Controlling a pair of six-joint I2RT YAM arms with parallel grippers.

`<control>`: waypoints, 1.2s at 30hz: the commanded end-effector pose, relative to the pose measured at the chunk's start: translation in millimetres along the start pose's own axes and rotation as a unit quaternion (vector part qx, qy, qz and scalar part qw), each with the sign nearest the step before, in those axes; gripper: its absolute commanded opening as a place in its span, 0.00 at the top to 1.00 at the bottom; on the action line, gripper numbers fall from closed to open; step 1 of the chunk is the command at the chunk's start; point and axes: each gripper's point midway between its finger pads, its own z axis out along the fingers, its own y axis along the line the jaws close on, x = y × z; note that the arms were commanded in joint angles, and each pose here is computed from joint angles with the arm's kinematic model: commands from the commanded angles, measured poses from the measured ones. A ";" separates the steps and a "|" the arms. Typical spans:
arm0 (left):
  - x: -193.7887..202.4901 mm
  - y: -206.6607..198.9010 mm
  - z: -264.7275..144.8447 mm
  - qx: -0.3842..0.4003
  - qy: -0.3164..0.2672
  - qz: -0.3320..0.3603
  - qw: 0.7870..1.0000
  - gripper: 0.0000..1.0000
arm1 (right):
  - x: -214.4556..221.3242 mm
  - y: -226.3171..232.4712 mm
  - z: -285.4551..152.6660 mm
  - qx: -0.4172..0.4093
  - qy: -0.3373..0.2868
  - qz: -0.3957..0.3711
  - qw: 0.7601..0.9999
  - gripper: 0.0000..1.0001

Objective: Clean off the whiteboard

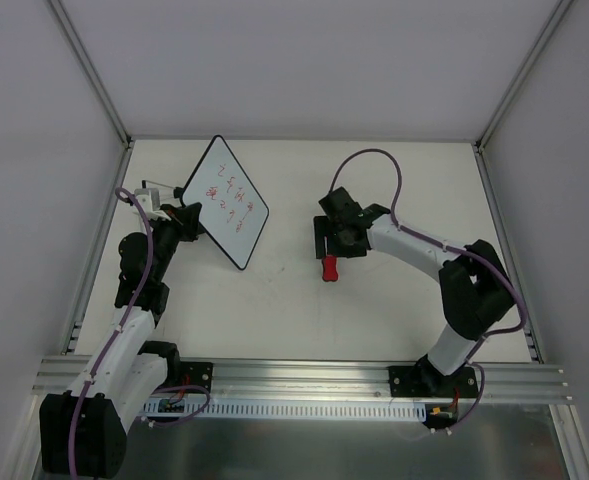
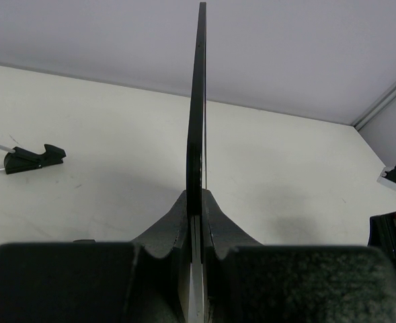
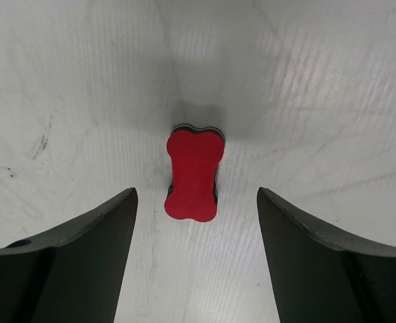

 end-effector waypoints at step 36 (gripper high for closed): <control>-0.3 8.2 1.1 -0.018 0.005 0.036 0.999 1.00 | 8.6 16.6 25.7 0.044 0.026 0.022 0.998 0.95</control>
